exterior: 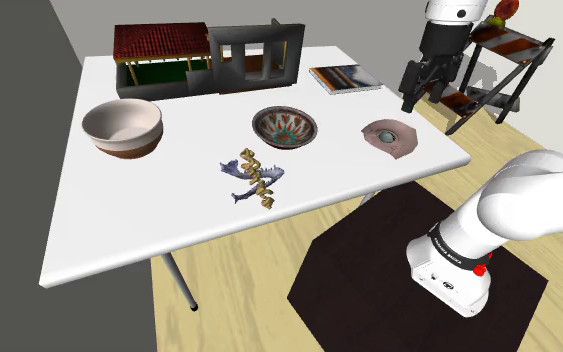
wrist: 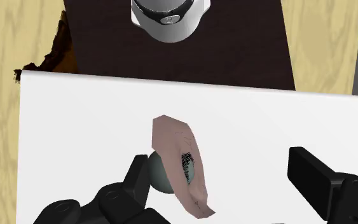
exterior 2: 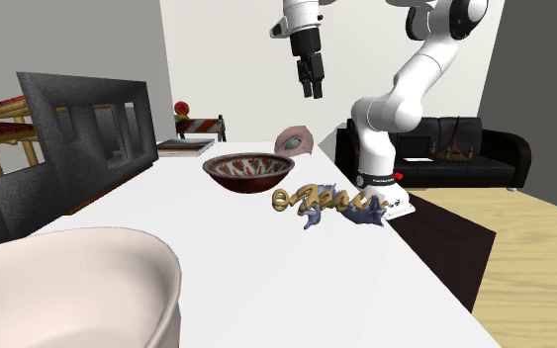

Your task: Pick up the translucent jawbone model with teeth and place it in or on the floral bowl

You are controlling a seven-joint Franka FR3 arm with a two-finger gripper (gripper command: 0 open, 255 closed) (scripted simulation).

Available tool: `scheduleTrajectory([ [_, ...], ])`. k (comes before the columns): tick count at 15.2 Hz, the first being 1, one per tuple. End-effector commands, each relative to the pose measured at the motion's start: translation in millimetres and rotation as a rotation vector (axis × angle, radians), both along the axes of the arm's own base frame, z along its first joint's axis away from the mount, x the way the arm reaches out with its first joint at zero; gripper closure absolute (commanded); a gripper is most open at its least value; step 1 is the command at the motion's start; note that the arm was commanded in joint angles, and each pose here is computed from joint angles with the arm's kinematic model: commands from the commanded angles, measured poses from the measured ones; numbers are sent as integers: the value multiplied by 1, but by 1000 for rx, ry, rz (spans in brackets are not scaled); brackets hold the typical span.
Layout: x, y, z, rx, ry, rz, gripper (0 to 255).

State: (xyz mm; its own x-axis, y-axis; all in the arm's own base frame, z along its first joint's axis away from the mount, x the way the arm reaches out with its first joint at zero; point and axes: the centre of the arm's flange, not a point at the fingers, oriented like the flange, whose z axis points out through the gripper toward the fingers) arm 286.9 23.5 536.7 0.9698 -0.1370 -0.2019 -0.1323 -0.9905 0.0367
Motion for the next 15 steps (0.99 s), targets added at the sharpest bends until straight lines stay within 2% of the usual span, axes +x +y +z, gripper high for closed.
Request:
scheduleTrajectory([
  [1, 0, 0, 0, 0, 0, 0, 0],
  [15, 108, 146, -42, 40, 10, 255, 0],
])
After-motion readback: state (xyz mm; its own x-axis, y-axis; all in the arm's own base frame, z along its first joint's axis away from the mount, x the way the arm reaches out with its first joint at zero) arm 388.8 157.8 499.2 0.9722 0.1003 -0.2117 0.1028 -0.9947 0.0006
